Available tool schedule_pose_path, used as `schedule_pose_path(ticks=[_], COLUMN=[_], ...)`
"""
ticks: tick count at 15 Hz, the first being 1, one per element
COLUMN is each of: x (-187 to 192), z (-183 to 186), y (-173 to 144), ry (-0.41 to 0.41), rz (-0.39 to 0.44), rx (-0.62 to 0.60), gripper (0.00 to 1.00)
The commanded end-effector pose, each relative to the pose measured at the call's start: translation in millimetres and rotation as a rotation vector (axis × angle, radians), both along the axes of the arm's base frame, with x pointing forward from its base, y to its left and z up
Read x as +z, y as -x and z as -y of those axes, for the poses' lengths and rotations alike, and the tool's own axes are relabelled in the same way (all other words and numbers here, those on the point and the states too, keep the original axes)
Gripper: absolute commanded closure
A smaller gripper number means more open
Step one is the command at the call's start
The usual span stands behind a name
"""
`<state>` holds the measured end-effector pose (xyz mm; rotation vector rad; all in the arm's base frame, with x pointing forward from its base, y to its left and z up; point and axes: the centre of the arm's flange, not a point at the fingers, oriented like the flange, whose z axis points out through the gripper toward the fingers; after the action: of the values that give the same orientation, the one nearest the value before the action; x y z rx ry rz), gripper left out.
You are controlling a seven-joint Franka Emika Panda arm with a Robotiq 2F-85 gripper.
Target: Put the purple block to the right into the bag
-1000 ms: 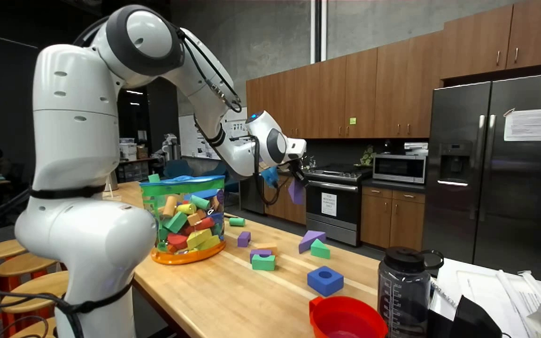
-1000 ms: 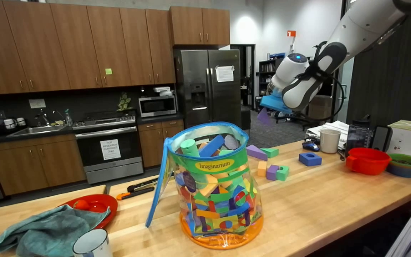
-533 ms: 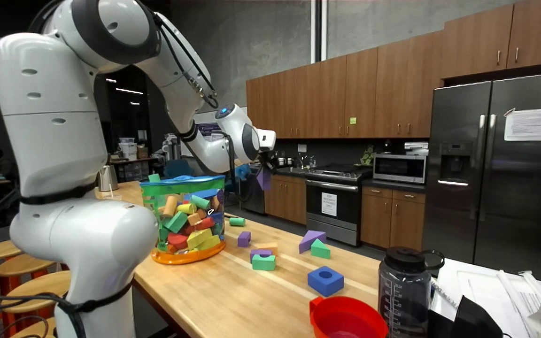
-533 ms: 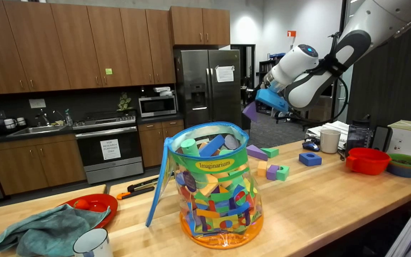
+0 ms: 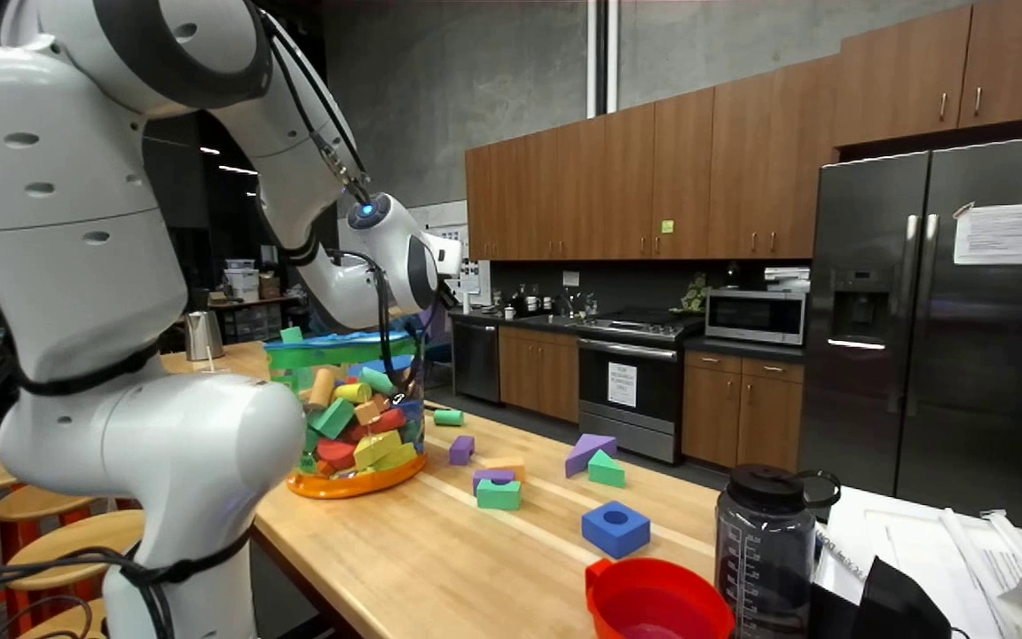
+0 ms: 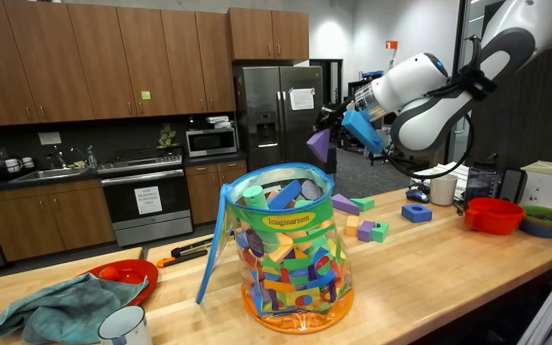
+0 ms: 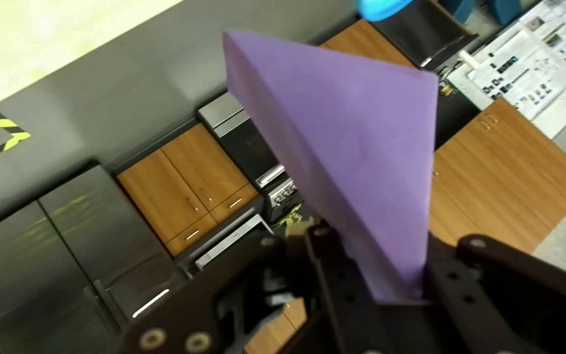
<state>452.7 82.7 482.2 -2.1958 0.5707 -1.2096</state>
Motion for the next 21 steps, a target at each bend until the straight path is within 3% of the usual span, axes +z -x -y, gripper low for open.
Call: schedule_pose_path(ticks=[1, 8, 14, 21], x=[6, 3, -25, -28], z=[0, -17, -42, -77], y=[26, 58, 99, 116], ry=[-0.084, -0.153, -0.137, -0.097], rz=[0.056, 0.052, 0.021, 0.061], rx=[0.072, 0.212, 0.345, 0.473], gripper=[0.95, 0.95, 0.95, 0.95])
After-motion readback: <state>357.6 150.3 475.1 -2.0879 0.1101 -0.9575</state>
